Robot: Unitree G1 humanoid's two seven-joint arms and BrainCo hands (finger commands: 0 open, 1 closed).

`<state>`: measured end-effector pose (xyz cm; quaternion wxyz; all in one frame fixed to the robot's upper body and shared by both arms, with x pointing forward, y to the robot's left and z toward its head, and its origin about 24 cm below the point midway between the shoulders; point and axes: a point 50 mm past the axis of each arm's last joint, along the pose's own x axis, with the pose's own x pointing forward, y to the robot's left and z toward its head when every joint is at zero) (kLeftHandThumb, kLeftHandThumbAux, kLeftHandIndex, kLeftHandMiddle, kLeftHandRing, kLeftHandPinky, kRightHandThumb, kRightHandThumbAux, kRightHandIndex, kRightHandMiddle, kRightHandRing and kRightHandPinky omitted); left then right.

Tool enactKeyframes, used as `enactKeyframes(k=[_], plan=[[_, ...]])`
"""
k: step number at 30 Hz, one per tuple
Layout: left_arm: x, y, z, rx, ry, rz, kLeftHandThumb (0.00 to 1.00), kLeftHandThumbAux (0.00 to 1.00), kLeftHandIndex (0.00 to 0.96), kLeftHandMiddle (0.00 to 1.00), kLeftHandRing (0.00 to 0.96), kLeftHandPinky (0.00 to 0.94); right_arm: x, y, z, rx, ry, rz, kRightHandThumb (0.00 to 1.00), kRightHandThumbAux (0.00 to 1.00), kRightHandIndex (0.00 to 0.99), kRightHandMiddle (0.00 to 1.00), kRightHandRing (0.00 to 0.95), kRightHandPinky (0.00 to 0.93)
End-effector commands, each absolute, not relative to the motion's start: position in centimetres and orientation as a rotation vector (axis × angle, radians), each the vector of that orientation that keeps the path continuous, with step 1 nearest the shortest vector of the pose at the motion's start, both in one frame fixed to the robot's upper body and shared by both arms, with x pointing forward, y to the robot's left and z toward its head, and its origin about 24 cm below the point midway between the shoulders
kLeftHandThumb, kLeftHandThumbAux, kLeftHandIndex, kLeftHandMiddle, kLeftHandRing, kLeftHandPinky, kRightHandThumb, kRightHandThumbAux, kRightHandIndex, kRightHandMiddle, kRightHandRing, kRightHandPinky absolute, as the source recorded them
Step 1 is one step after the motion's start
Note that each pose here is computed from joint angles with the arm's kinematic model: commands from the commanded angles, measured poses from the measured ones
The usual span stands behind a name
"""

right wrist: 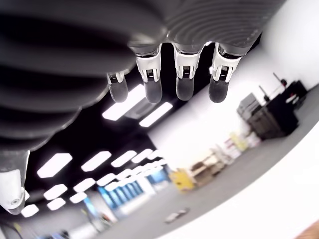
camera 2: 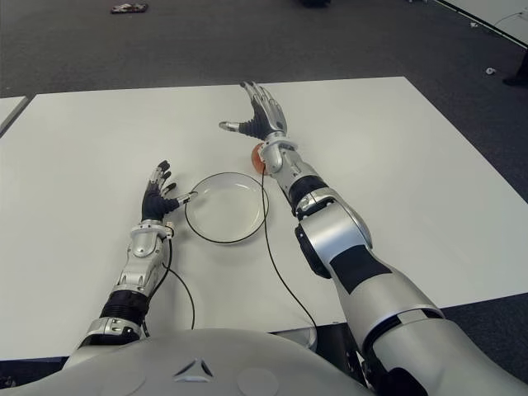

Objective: Put the apples into the plate.

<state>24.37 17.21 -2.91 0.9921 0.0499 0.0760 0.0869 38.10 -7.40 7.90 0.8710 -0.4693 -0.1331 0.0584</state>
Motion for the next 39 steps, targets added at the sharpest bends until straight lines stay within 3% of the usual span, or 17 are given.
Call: enactKeyframes(k=[1,13,39], plan=[[23.6,17.2,-3.7,0.105,0.204,0.190,0.000,0.270,0.000,0.000,0.000,0.012,37.4,-8.2,5.6,-1.097,-0.199,0.136,0.062,0.512,0.000,0.030,0.034,0.003],[23.4,17.2,-3.6,0.099,0.198,0.188,0.000,0.278,0.000,0.000,0.000,0.012,36.7,-9.1,3.7,-1.257,-0.126,0.152,0.040,0.522,0.000,0.036,0.033,0.000],[23.0,17.5,-3.8,0.119,0.199,0.193,0.000,0.261,0.000,0.000,0.000,0.007,36.2,-10.4,2.5,-1.303,-0.053,0.124,0.006,0.520,0.000,0.045,0.036,0.000]])
